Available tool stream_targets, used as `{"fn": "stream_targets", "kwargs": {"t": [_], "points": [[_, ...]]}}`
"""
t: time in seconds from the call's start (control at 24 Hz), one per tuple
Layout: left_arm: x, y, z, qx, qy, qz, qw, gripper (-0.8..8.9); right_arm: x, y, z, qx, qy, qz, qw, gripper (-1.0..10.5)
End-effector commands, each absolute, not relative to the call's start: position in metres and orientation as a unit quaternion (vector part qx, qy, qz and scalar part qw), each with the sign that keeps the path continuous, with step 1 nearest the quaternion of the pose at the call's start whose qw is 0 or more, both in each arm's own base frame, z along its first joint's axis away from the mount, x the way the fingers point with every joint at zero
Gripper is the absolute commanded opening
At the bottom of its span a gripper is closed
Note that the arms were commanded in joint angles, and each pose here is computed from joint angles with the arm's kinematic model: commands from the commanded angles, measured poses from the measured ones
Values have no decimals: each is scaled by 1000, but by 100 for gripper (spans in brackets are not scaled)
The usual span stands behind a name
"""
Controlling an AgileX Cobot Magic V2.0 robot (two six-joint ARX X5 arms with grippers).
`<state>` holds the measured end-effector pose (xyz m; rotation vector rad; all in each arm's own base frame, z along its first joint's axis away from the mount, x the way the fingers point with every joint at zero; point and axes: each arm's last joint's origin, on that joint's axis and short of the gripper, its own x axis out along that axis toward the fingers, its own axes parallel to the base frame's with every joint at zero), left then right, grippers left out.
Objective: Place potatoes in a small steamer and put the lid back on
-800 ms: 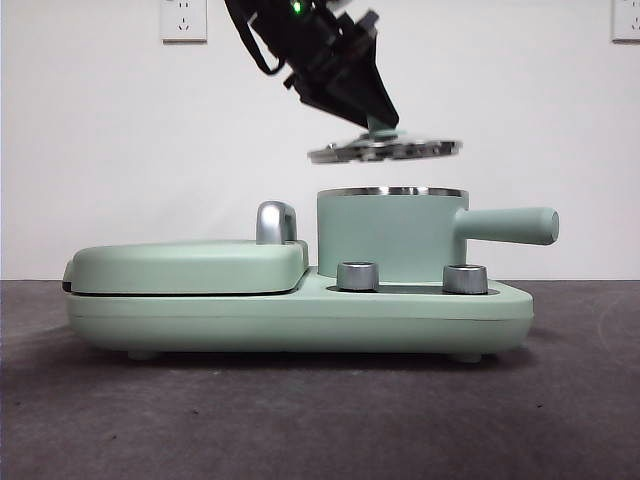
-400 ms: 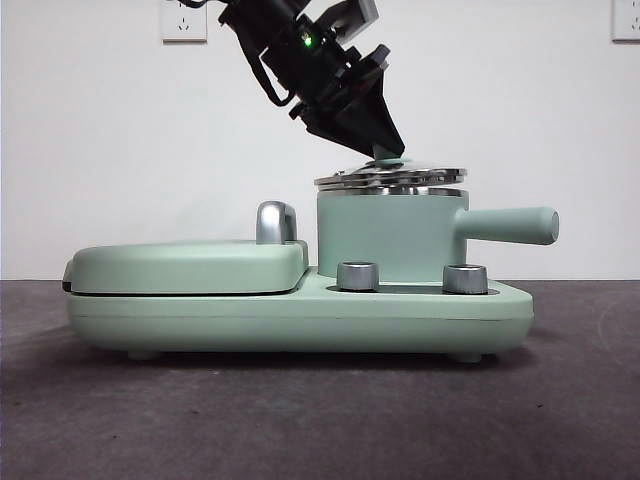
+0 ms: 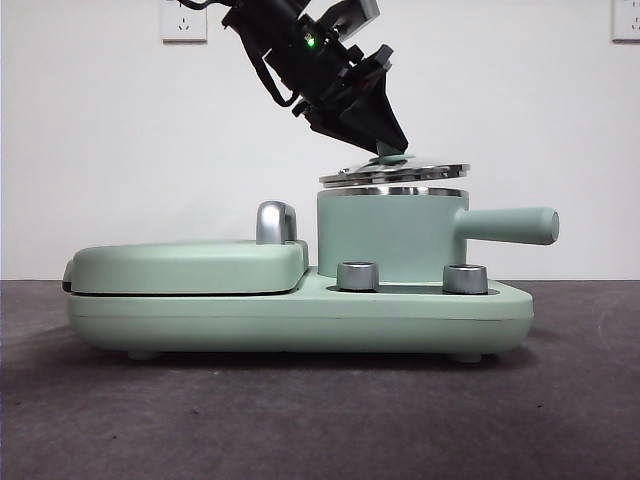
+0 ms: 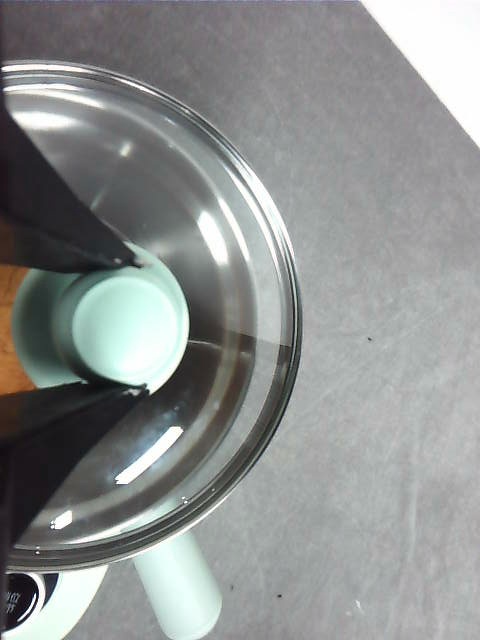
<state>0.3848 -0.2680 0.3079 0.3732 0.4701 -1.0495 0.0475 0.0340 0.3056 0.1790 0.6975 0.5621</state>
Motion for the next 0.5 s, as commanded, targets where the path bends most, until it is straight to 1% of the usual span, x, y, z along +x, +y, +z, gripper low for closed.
{"fn": "stream_targets", "kwargs": {"t": [0.04,0.29,0.42,0.5], "points": [[389,-277,302,173,215,-501,820,10,48,34,308,92,332,272,899,451],[392,-279,294,169,230,-491,823,11,48,34,308,93,332,272,899,451],[393,-278,294,177,232,-468,834,11,48,34,308,95,332,271,898,451],[393,-278,294,173,235,-467,835,11,48,34,308,99,333,270,898,451]]}}
